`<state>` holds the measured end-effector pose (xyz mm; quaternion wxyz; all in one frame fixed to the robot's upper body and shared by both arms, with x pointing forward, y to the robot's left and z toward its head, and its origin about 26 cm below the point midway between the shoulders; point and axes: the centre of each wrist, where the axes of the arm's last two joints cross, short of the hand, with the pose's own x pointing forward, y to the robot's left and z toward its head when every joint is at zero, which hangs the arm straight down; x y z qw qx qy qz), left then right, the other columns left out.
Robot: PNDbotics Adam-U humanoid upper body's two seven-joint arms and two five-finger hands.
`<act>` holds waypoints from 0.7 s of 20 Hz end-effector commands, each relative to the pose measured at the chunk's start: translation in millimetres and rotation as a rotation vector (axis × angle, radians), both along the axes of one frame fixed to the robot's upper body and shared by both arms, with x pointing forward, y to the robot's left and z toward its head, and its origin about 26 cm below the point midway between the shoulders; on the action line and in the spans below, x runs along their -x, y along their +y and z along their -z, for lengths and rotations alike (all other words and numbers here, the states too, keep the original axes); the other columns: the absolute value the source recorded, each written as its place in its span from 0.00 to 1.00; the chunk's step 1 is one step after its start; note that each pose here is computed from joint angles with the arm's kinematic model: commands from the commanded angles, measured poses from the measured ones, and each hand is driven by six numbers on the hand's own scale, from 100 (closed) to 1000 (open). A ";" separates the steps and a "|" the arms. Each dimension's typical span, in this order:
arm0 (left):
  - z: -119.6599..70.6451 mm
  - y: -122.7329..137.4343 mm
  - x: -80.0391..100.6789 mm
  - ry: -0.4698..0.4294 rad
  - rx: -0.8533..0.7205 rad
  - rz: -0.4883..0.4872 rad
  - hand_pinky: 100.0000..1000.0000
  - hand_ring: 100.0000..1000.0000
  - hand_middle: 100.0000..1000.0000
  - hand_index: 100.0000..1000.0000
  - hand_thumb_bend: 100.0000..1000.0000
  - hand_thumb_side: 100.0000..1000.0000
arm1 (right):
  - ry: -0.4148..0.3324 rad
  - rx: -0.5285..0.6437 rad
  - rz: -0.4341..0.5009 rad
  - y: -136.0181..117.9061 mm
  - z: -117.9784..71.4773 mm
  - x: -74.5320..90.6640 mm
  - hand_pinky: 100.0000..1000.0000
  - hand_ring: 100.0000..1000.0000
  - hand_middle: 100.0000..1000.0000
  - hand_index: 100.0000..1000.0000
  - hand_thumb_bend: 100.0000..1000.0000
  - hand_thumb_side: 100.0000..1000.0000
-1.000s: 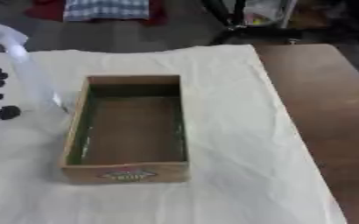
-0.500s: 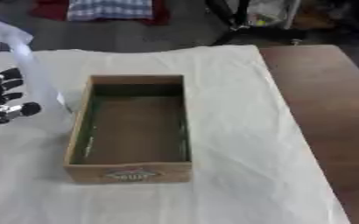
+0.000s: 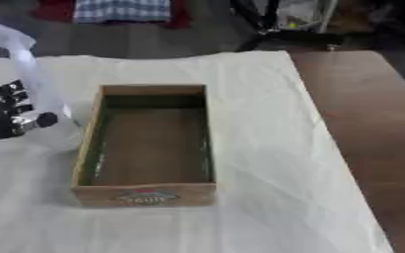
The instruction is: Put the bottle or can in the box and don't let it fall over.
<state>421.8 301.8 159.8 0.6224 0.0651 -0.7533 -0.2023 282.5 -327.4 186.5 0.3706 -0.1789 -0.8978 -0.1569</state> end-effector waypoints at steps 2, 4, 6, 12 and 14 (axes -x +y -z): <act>-12.3 -0.9 -5.7 -0.047 -0.005 -0.021 0.95 1.00 1.00 0.81 0.92 0.21 | -0.022 0.018 -0.009 -0.6 -8.0 0.8 0.92 1.00 1.00 0.87 0.00 0.65; -13.3 -4.2 -8.2 -0.055 0.002 -0.024 0.95 1.00 1.00 0.81 0.92 0.21 | -0.023 0.018 -0.011 -0.3 -8.1 0.6 0.92 1.00 1.00 0.87 0.00 0.65; -14.9 -8.6 -11.1 -0.060 0.013 -0.023 0.94 1.00 1.00 0.80 0.92 0.19 | -0.023 0.016 -0.012 -0.1 -8.2 0.5 0.92 1.00 1.00 0.87 0.00 0.65; -16.8 -18.9 -17.5 -0.058 0.042 -0.027 0.93 1.00 1.00 0.78 0.91 0.16 | -0.026 0.011 -0.017 0.9 -8.7 -0.1 0.92 1.00 1.00 0.87 0.00 0.65; -16.9 -21.1 -19.0 -0.061 0.045 -0.030 0.93 1.00 1.00 0.78 0.91 0.15 | -0.028 0.010 -0.019 1.1 -8.9 -0.2 0.92 1.00 1.00 0.87 0.00 0.65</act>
